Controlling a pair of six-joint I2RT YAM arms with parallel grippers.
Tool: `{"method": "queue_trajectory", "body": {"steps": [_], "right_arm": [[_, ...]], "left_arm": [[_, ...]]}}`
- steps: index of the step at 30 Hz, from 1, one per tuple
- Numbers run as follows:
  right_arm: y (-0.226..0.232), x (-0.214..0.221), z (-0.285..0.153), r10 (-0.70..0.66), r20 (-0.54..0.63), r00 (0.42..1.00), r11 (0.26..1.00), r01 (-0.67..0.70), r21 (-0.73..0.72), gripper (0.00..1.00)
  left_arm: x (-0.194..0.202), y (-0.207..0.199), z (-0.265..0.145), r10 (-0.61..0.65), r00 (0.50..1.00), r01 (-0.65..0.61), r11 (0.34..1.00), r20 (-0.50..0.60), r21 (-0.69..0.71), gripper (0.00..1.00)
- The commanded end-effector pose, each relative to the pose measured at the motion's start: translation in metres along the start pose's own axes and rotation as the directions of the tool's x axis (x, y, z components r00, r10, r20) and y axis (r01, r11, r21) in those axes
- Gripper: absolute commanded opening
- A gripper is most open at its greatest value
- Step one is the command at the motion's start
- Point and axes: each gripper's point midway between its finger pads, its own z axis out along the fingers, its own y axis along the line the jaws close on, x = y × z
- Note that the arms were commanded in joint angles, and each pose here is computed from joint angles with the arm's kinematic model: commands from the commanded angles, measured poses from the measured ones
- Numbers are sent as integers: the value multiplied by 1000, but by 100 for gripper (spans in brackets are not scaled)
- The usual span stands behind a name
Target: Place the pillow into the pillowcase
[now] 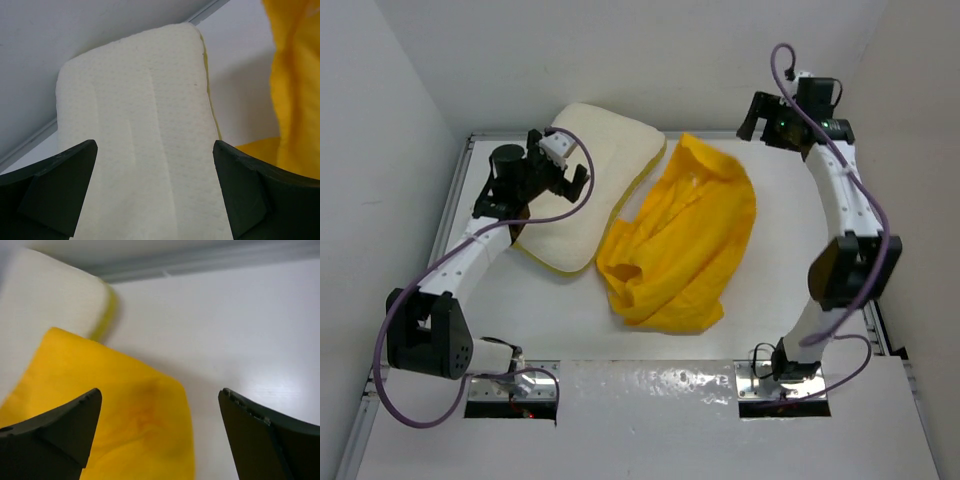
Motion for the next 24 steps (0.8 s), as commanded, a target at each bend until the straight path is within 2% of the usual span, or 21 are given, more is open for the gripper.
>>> {"method": "queue_trajectory", "body": {"steps": [1,2,4,5,6,7,8,9,10,11,12,14,15,17,19,21,23,24], "right_arm": [[-66,47,5,-48,-281,958,942,137,308,99],[-74,70,10,-11,-378,926,935,144,324,99],[-68,83,13,-8,-399,917,945,138,296,99],[-54,66,8,-50,-309,950,955,136,263,97],[-49,106,11,-49,-362,931,964,138,225,80],[-41,113,9,-62,-347,936,970,138,199,46],[-31,103,4,-83,-267,960,974,135,180,17],[-30,142,4,-74,-329,942,977,135,167,3],[-26,153,4,-69,-334,940,980,127,153,11],[-18,162,6,-76,-337,938,983,127,130,26],[-18,180,6,-62,-368,928,985,118,129,40],[-6,197,10,-39,-405,913,988,97,124,63],[-8,207,14,-21,-424,906,983,95,154,73],[-6,217,21,65,-419,906,978,25,205,80],[-24,238,26,183,-402,897,943,-44,331,85],[-39,249,31,252,-376,892,900,-73,429,91],[-44,258,37,273,-372,887,887,-83,454,91],[-48,272,43,301,-387,872,877,-93,472,91]], "left_arm": [[5,3,-10,67,998,-67,998,-7,-21,100],[11,-4,-10,69,997,-69,998,-22,12,100],[26,-16,-10,91,995,-87,994,-52,62,99],[36,-31,-11,94,993,-85,988,-68,132,92],[43,-43,-13,108,991,-91,978,-78,190,71],[55,-56,-15,145,985,-118,961,-92,249,60],[62,-71,-17,151,984,-114,944,-97,309,47],[65,-88,-17,170,981,-126,926,-95,355,34],[74,-99,-16,190,976,-137,913,-104,385,32],[77,-105,-15,198,974,-141,906,-107,399,32],[78,-116,-12,207,973,-147,895,-100,422,44],[82,-121,-3,189,977,-130,899,-103,417,54],[82,-123,0,173,979,-115,904,-106,411,65],[75,-113,12,117,988,-77,937,-98,342,74],[75,-93,20,80,988,-49,973,-131,225,82],[77,-77,22,105,982,-81,986,-159,149,89],[94,-58,16,151,957,-139,988,-248,68,100],[106,-52,14,223,930,-210,975,-292,73,100]]}}
